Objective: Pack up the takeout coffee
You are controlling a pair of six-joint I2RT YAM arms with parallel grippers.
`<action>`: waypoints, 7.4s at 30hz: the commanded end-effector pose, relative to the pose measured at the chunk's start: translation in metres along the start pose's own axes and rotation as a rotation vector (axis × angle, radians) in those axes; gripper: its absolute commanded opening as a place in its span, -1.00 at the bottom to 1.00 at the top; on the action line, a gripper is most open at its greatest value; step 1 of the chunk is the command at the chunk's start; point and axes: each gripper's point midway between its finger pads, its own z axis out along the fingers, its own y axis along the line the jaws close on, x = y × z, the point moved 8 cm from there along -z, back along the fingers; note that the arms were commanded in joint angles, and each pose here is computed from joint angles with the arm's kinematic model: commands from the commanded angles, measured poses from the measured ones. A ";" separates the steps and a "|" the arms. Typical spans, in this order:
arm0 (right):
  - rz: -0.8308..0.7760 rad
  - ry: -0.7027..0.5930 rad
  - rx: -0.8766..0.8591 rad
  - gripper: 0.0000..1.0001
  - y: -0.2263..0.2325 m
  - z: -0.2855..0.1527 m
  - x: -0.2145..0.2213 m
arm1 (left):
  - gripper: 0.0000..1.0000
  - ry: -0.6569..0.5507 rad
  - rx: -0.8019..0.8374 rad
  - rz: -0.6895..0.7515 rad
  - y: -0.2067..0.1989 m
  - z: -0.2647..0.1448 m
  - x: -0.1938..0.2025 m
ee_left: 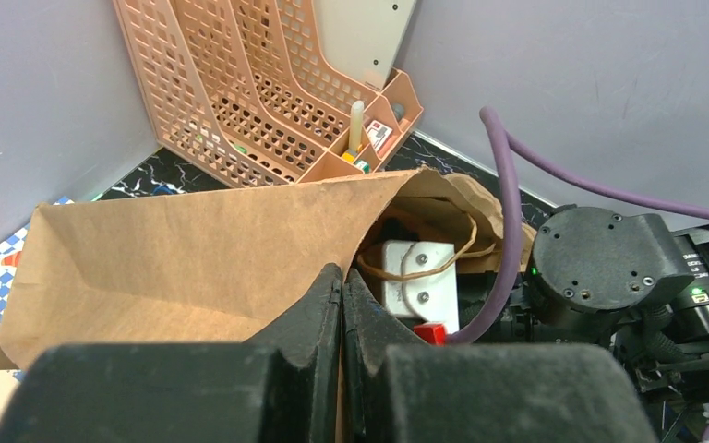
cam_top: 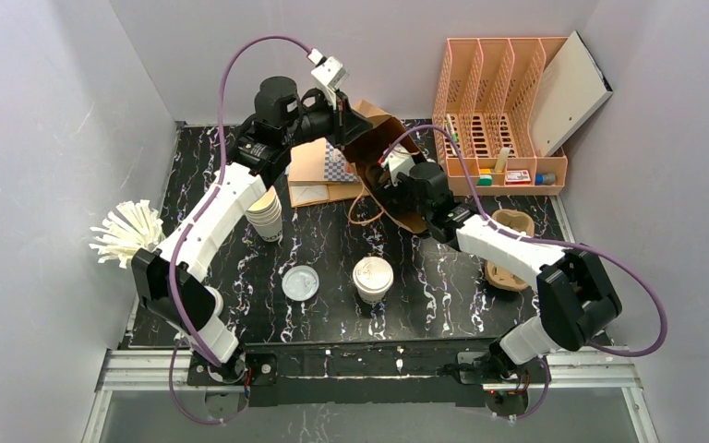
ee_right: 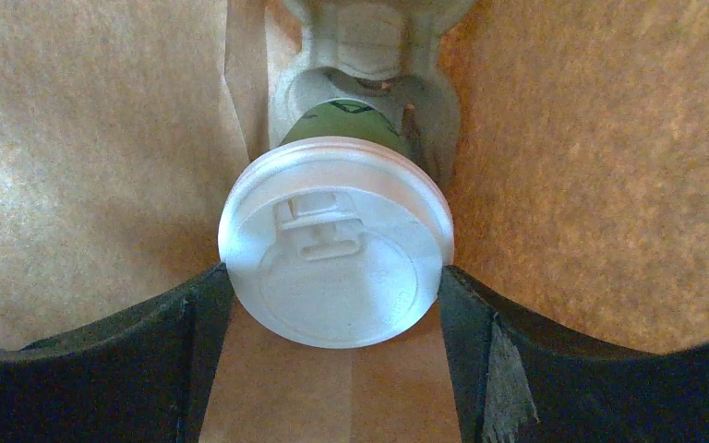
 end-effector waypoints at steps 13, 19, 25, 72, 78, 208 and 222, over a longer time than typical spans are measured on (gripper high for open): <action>-0.054 -0.073 -0.036 -0.71 0.000 -0.010 -0.025 | -1.00 -0.102 -0.183 -0.058 0.025 -0.008 -0.028; -0.115 -0.058 -0.082 -0.72 0.008 -0.022 -0.018 | -1.00 -0.129 -0.146 -0.070 0.028 -0.005 -0.030; -0.165 -0.022 -0.105 -0.72 0.013 -0.016 -0.016 | -1.00 -0.131 -0.111 -0.068 0.025 -0.004 -0.033; 0.000 -0.009 0.115 -0.83 -0.033 0.008 -0.049 | -1.00 -0.018 0.076 -0.021 -0.005 -0.026 -0.017; -0.047 -0.030 0.131 -0.83 -0.037 0.010 -0.054 | -1.00 -0.011 0.088 -0.029 -0.004 -0.024 -0.015; 0.000 0.618 -0.242 -0.93 0.050 0.020 0.042 | -1.00 -0.026 0.114 -0.332 0.012 0.018 -0.002; -0.020 0.471 -0.149 -0.66 0.028 0.011 0.001 | -1.00 -0.048 0.120 -0.295 0.013 0.019 -0.007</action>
